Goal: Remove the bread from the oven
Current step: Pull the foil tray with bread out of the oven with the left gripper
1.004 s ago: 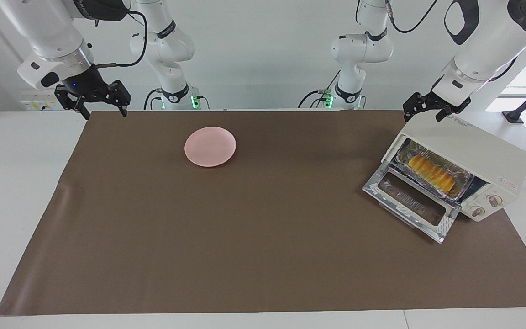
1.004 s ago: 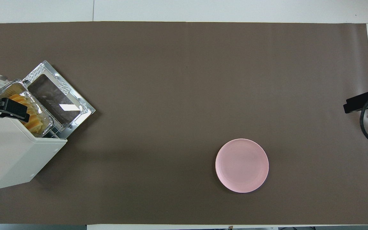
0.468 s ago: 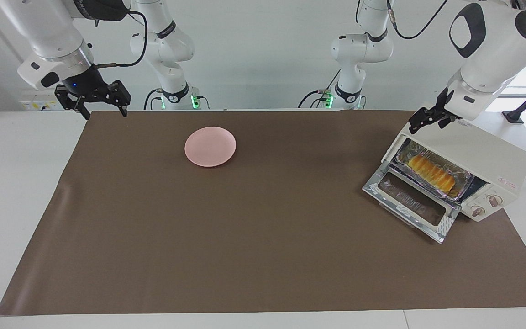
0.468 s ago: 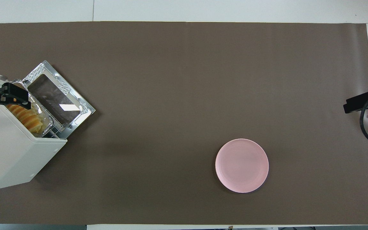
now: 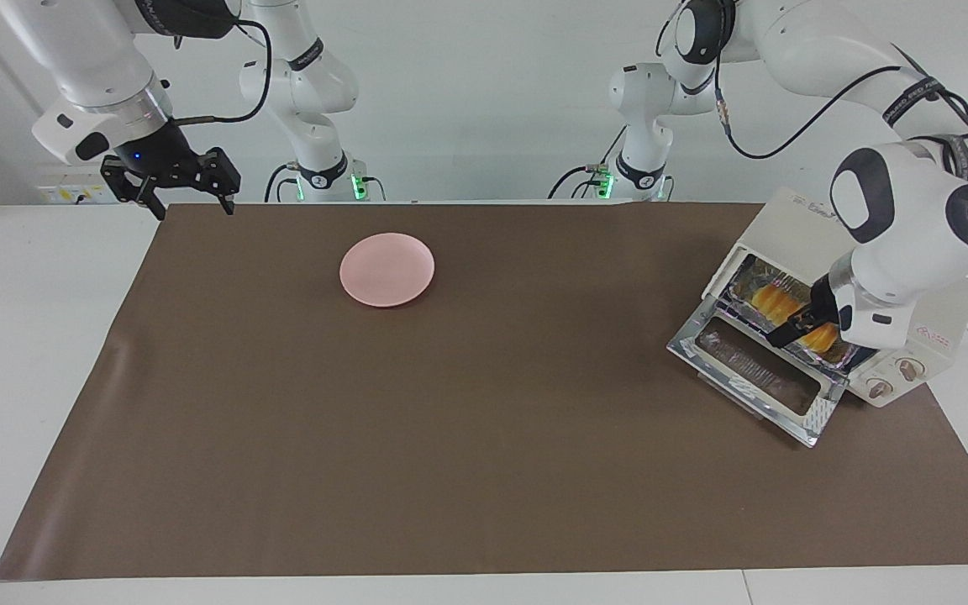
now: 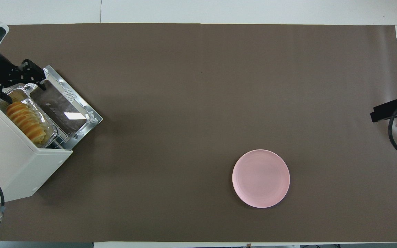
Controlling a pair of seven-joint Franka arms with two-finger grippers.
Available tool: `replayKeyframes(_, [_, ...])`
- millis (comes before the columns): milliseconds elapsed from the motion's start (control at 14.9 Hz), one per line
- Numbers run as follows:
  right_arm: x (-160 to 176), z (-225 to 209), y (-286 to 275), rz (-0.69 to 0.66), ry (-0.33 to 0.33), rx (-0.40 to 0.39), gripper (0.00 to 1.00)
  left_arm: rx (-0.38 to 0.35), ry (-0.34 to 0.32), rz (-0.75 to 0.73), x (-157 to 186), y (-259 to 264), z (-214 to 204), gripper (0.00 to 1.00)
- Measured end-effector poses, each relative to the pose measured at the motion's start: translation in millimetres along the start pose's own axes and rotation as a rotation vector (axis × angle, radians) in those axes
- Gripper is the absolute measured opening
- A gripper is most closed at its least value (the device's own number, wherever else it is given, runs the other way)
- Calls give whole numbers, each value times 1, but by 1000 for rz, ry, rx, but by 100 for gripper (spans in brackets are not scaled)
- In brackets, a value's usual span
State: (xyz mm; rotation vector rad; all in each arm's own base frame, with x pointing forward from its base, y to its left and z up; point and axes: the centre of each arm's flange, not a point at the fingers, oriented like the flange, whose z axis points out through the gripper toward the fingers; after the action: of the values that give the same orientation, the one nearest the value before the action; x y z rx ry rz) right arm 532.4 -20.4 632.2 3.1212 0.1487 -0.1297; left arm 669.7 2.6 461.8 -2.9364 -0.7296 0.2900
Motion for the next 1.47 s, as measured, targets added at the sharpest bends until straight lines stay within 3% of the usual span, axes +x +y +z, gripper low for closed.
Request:
replayKeyframes(401, [0,0,2,4,0,0,100,39,2,-70,5,-5,45,100])
replayKeyframes(937, [0,0,2,4,1,0,100,18,25,-86,-9,-15,84,98])
replayKeyframes(1472, [-1,0,2,4,1,0,100,40,10,-6,-15,-28,91,3])
